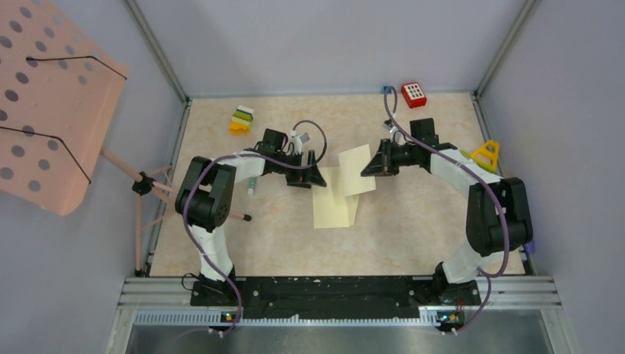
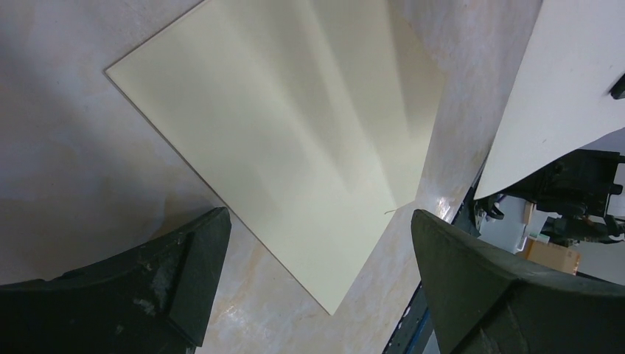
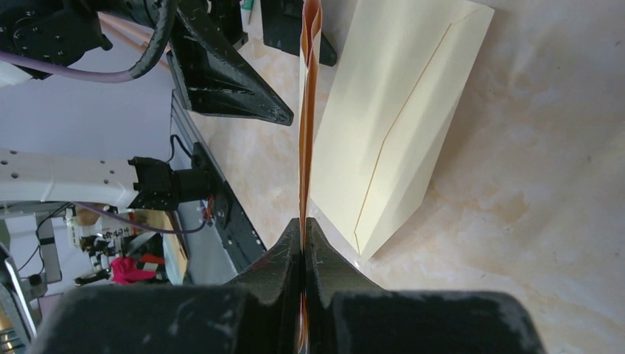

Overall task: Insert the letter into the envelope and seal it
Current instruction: Place the letter in the envelope.

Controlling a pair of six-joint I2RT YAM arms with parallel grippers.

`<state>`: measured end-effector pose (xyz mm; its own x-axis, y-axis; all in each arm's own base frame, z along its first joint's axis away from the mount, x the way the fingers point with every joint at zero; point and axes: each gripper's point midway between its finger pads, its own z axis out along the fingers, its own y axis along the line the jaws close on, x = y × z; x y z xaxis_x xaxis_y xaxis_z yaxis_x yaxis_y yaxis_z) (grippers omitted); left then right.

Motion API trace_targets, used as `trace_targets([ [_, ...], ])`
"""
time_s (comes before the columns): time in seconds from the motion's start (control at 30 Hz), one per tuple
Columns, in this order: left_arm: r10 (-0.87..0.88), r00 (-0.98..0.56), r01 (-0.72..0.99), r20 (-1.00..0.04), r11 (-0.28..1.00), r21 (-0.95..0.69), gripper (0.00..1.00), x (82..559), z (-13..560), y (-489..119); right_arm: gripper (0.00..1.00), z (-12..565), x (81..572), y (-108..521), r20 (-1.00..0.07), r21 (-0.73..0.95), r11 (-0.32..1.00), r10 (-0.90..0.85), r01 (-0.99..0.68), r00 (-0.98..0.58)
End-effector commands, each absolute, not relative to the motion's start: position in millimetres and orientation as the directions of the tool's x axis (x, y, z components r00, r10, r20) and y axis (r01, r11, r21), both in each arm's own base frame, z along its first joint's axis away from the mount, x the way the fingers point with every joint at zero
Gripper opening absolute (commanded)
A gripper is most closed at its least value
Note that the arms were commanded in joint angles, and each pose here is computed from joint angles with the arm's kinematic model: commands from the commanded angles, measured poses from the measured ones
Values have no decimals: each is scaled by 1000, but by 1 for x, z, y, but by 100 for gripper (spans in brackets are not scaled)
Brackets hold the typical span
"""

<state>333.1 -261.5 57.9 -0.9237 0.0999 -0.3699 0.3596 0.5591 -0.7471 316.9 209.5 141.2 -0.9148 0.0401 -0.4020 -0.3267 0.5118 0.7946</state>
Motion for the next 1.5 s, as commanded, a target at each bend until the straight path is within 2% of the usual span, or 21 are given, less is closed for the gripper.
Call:
trace_targets([
  [0.0, 80, -902, 395, -423, 545, -740, 98, 336, 71, -260, 0, 137, 317, 217, -388, 788, 530, 35, -312, -921],
  [0.8, 51, -923, 342, -380, 560, -755, 98, 334, 52, -253, 0, 68, 306, 214, -302, 719, 650, -26, -245, -953],
  [1.1, 22, -929, 313, -370, 580, -752, 99, 339, 47, -240, 0, 95, 302, 216, -330, 728, 616, -72, -302, -941],
  [1.47, 22, -928, 315, -372, 581, -751, 99, 339, 47, -239, 0, 94, 303, 191, -281, 742, 620, -56, -254, -958],
])
